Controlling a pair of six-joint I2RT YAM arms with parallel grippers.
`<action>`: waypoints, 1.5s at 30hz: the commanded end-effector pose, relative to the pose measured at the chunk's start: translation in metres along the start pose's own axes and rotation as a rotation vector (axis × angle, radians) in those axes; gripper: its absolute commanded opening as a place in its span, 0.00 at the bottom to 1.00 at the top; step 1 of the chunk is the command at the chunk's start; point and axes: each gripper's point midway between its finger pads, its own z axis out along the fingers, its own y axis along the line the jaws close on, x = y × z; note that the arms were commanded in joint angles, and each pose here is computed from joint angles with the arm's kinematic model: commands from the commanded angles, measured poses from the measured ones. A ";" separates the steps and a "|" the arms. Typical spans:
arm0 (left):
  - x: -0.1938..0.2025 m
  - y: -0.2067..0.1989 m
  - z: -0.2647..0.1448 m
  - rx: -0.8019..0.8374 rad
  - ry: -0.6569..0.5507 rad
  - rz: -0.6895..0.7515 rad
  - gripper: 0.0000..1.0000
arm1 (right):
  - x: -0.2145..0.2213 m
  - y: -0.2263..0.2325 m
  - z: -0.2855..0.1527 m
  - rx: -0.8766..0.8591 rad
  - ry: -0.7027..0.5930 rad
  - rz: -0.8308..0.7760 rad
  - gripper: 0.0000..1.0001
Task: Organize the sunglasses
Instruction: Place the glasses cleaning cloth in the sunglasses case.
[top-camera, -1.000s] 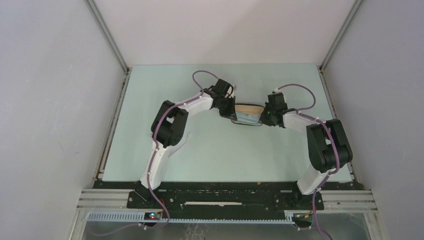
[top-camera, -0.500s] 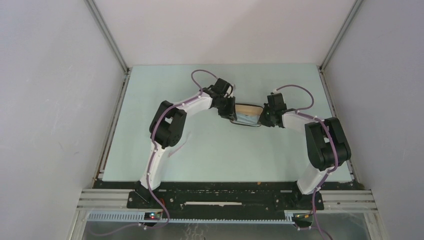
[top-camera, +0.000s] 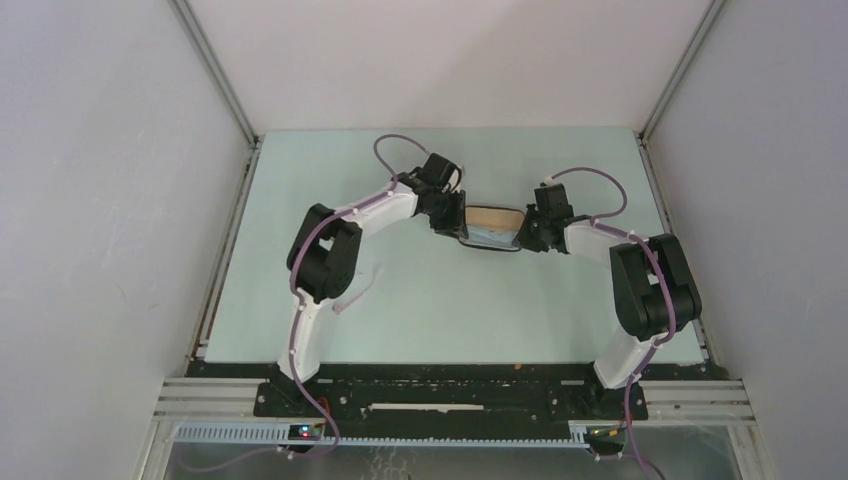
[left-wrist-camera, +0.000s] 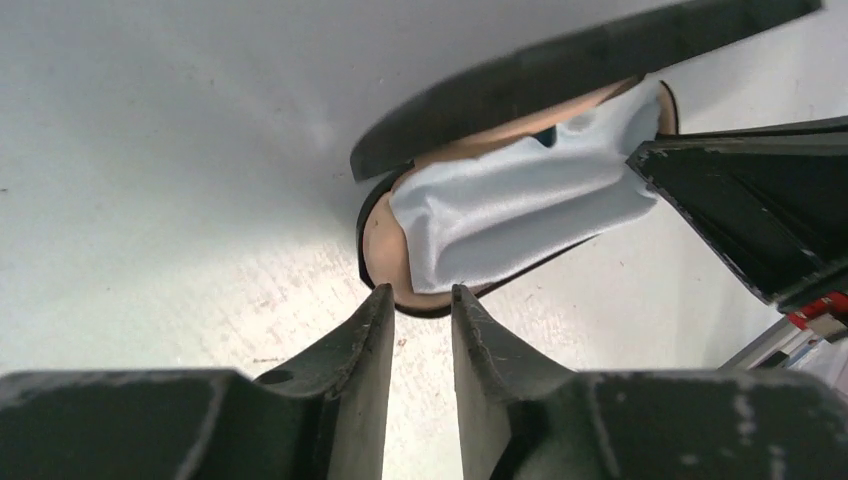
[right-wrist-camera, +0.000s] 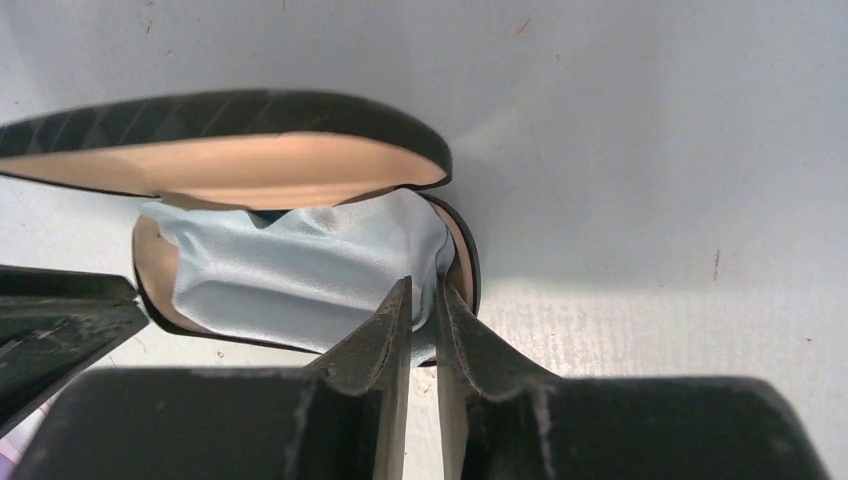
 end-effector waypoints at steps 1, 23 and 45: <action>-0.016 -0.015 -0.034 0.000 -0.084 0.040 0.34 | -0.010 0.007 -0.001 -0.015 -0.018 -0.020 0.22; -0.015 -0.026 -0.068 0.027 -0.153 0.037 0.46 | -0.057 0.039 -0.062 -0.084 -0.152 -0.043 0.58; 0.105 0.163 -0.218 -0.420 -0.517 -0.490 0.51 | 0.059 0.141 -0.114 -0.361 -0.071 -0.207 0.61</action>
